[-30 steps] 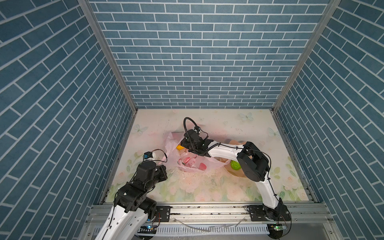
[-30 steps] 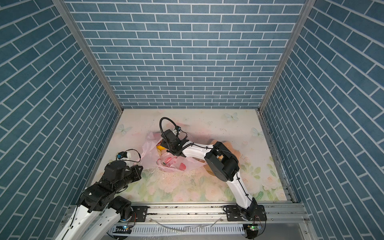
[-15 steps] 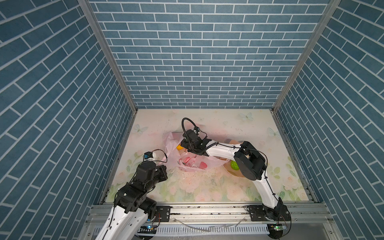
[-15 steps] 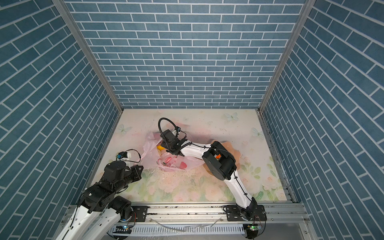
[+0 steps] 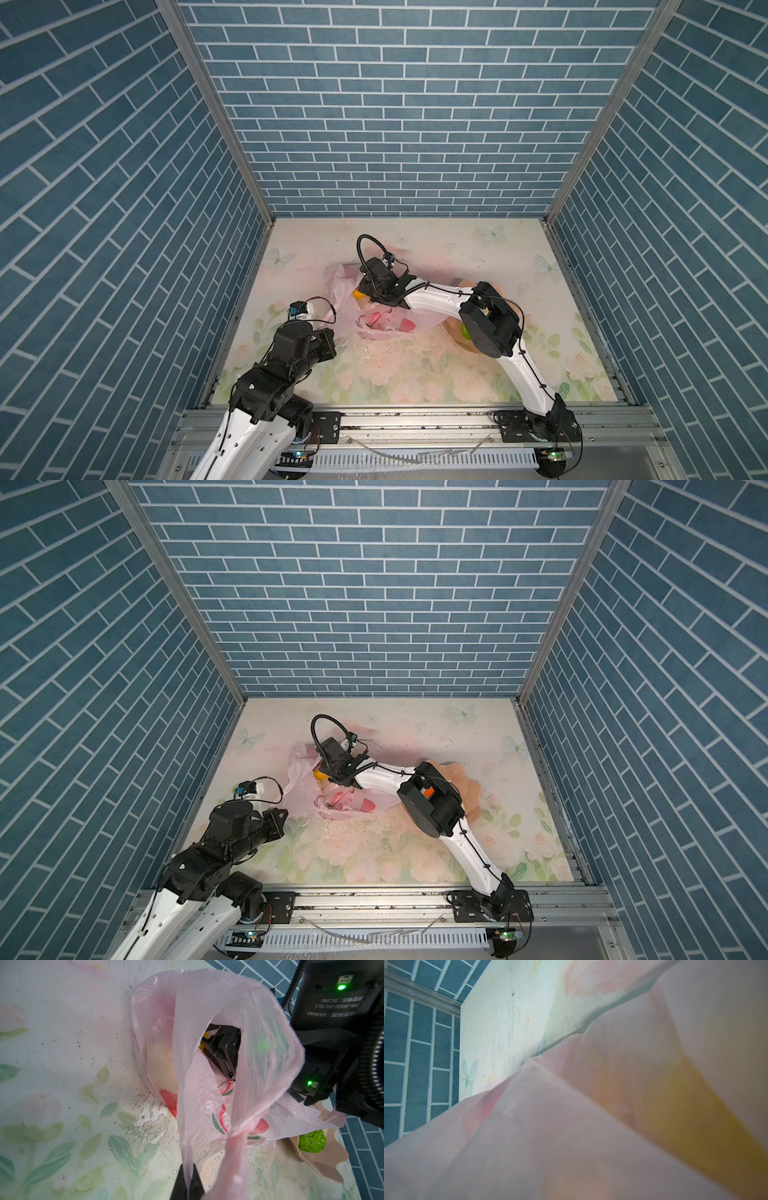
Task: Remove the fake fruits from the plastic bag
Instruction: 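Reach the right gripper deep into the bag toward the yellow fruit, then grasp the yellow banana inside the bag with the right gripper, then lift the yellow banana out of the bag toward the peach bowl, then lower the banana into the bowl and open the right gripper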
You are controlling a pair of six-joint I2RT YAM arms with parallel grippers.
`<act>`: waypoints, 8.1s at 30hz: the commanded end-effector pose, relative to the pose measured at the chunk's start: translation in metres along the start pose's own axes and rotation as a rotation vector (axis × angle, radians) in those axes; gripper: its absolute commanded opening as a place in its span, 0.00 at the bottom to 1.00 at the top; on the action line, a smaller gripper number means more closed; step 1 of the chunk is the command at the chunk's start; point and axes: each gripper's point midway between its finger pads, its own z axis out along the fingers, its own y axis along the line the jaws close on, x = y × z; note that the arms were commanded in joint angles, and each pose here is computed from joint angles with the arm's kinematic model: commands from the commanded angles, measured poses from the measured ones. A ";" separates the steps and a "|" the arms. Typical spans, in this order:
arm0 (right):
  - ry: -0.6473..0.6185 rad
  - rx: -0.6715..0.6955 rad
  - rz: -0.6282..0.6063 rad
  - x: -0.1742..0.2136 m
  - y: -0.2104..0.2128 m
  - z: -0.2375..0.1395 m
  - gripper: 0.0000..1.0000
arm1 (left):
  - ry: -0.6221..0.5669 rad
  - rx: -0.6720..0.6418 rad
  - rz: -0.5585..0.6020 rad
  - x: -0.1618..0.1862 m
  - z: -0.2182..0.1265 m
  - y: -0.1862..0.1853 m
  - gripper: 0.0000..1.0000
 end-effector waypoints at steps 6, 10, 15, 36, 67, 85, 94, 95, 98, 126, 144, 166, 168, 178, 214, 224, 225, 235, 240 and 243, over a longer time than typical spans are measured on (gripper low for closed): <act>-0.010 0.086 0.008 -0.005 -0.016 0.016 0.50 | -0.006 0.015 0.020 0.002 0.002 0.000 0.06; -0.012 0.119 0.023 -0.005 -0.023 0.021 0.50 | -0.006 0.025 0.019 0.004 0.002 -0.001 0.06; -0.018 0.151 0.052 -0.005 -0.034 0.028 0.46 | -0.002 0.032 0.014 0.006 0.005 -0.001 0.06; -0.069 -0.014 0.150 -0.029 -0.020 0.004 0.08 | -0.029 -0.007 0.065 -0.006 0.026 0.000 0.06; -0.059 -0.066 0.038 -0.047 -0.007 -0.060 0.07 | -0.110 -0.069 0.156 -0.042 -0.005 -0.006 0.06; 0.086 -0.116 0.002 -0.042 -0.012 -0.068 0.07 | -0.132 -0.108 0.172 -0.047 -0.012 -0.001 0.06; 0.138 -0.139 -0.023 -0.054 -0.019 -0.079 0.07 | -0.135 -0.128 0.169 -0.047 -0.014 0.003 0.06; 0.149 -0.139 -0.033 -0.054 -0.020 -0.080 0.07 | -0.135 -0.128 0.168 -0.048 -0.015 0.002 0.06; 0.179 -0.141 -0.062 -0.053 -0.019 -0.085 0.07 | -0.134 -0.128 0.169 -0.048 -0.014 0.002 0.06; 0.425 -0.228 -0.216 -0.017 -0.011 -0.175 0.07 | -0.163 -0.117 0.146 -0.057 -0.006 -0.003 0.06; 0.403 -0.089 -0.350 0.001 -0.076 -0.260 0.06 | -0.156 -0.115 0.157 -0.055 0.000 -0.004 0.06; -0.022 0.244 -0.048 -0.092 -0.237 -0.346 0.05 | -0.130 -0.106 0.180 -0.050 -0.006 -0.004 0.06; -0.033 0.281 -0.002 -0.087 -0.257 -0.343 0.05 | -0.130 -0.105 0.181 -0.050 -0.006 -0.004 0.06; -0.105 0.455 0.103 -0.073 -0.323 -0.336 0.05 | -0.126 -0.106 0.179 -0.049 -0.006 -0.004 0.06; -0.095 0.476 0.177 -0.057 -0.364 -0.287 0.10 | -0.120 -0.114 0.181 -0.048 -0.005 -0.002 0.05; -0.096 0.477 0.179 -0.058 -0.363 -0.288 0.33 | -0.125 -0.111 0.182 -0.050 -0.007 -0.004 0.06; -0.094 0.477 0.179 -0.058 -0.363 -0.288 0.35 | -0.125 -0.111 0.184 -0.050 -0.007 -0.004 0.05; -0.107 0.476 0.164 -0.069 -0.354 -0.294 0.57 | -0.129 -0.116 0.184 -0.052 -0.010 -0.004 0.06; -0.118 0.467 0.145 -0.079 -0.345 -0.302 0.63 | -0.128 -0.124 0.184 -0.053 -0.013 -0.004 0.06; -0.125 0.472 0.130 -0.085 -0.339 -0.311 0.65 | -0.131 -0.125 0.185 -0.055 -0.014 -0.004 0.06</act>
